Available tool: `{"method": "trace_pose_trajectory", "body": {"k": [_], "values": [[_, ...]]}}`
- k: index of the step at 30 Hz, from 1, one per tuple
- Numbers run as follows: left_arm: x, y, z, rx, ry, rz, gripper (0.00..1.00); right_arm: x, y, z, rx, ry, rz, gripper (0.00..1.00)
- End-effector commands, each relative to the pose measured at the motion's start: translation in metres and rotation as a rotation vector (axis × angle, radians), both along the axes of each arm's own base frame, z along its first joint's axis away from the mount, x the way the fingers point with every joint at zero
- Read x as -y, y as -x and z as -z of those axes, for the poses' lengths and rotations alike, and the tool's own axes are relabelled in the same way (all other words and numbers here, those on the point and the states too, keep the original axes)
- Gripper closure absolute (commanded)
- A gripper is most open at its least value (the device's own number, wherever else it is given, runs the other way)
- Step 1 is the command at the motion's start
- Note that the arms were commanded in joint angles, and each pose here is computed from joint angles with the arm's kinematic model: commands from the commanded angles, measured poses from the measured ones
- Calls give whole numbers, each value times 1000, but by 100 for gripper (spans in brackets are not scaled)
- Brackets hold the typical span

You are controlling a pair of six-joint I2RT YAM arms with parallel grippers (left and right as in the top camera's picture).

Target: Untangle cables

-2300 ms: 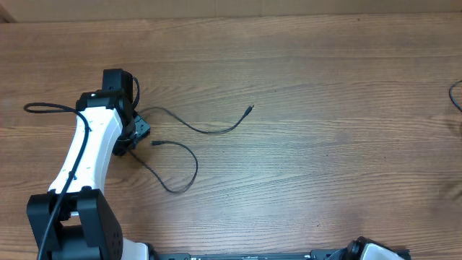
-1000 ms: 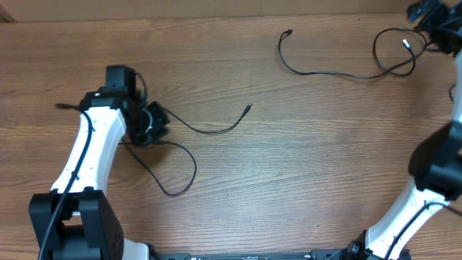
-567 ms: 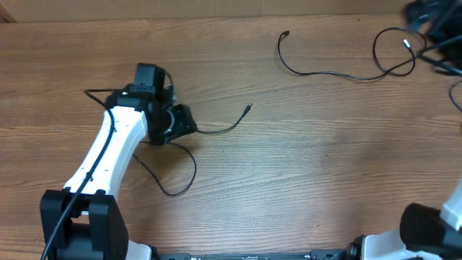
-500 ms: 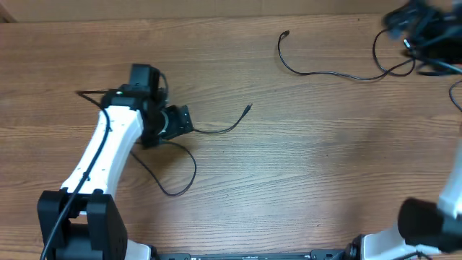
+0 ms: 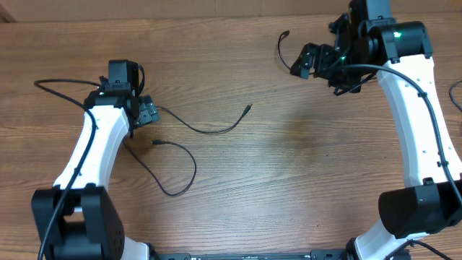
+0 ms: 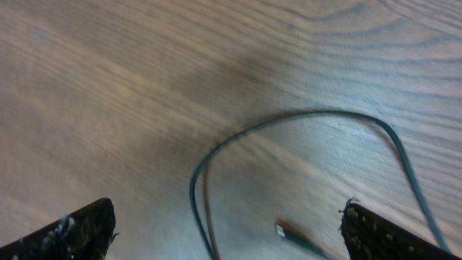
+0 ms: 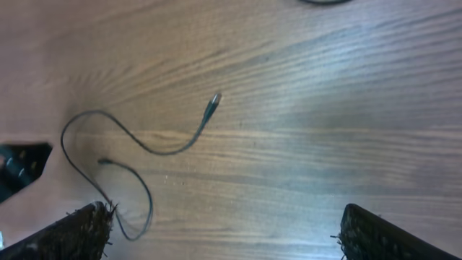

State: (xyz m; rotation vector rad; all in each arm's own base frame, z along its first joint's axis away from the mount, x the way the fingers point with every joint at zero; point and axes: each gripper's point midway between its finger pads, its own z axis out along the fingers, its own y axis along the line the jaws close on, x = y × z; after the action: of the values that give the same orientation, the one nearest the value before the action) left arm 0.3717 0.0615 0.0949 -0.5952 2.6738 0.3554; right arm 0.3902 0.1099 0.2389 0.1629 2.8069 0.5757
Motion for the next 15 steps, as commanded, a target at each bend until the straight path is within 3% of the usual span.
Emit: {"method": "trace_pose_trajectory", "body": {"k": [1,3,5,7,9,10,15], "values": [[-11,0,38,-124,-89,119,0,-1,11,-9,7,0,-14,0],[-13,-2,54,-169,-102,171,0,-1,15,-8,-10,3,-14,0],[-14,0,74,-230,-102,209,7,0,17,-7,-20,4,-13,0],[-12,5,93,-275,-71,214,26,0,17,-7,-21,4,-12,0],[0,9,113,-306,11,235,83,0,16,-7,-18,3,-12,0],[5,10,116,-308,36,242,96,0,16,-7,-17,3,-12,0],[22,3,92,-285,136,267,96,1,20,-8,-29,5,-11,0]]}}
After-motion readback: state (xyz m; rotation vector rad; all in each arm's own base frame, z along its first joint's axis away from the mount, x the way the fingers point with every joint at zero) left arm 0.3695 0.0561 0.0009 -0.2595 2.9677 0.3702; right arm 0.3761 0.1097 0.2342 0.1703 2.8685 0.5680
